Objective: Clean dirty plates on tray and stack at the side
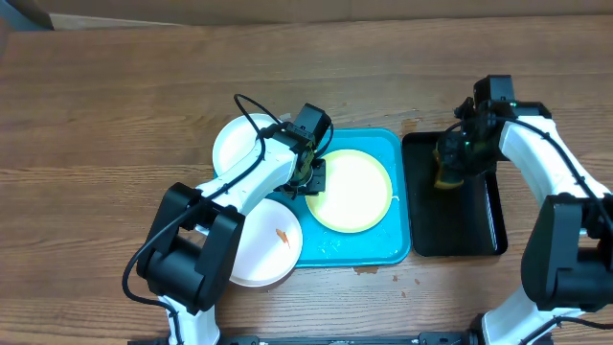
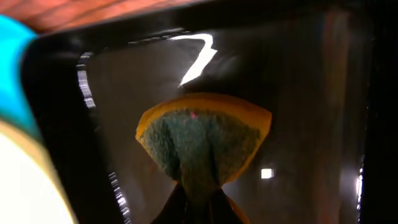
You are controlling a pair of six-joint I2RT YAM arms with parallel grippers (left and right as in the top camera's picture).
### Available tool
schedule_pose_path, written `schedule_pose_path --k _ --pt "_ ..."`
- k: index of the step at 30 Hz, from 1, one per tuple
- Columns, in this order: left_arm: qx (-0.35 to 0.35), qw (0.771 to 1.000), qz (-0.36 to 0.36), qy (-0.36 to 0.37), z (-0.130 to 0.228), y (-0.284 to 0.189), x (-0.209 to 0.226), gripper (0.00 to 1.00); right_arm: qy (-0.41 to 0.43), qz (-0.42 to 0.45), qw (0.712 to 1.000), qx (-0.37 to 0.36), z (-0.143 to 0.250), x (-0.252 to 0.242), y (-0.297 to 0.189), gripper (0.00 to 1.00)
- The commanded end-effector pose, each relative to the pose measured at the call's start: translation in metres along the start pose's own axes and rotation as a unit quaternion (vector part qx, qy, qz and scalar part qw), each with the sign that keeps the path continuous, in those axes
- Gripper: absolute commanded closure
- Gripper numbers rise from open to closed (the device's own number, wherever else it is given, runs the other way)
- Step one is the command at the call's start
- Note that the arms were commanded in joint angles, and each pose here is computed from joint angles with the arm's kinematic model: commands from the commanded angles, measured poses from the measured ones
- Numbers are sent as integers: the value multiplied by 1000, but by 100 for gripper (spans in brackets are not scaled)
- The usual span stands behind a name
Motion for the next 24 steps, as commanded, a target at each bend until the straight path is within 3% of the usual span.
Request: schedule_pose_path --k 1,7,10,12,19,24 --pt "12 1000 -5 0 5 8 2 71 10 43 999 -5 7 -17 8 96" --pt "12 1000 -5 0 5 8 2 71 33 79 996 -21 6 -29 13 94" --pt "11 1000 -5 0 5 8 2 70 32 66 997 -19 7 -25 14 59" --pt "11 1000 -4 0 5 8 2 70 32 49 998 -18 4 -19 11 47" --pt "12 1000 -4 0 5 8 2 67 58 28 997 -38 -27 -8 -39 44" --pt "12 1000 -4 0 5 8 2 67 90 23 993 -73 -53 -20 -81 36"
Point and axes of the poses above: each gripper's point midway between its finger pads, its own y axis out along the fingers, its own x axis along the line the jaws close on, z = x × y, the point moved 2 cm from there along -y, back along the fingers, and after that the axes turned 8 degrees about y, right-handed, at the moved point
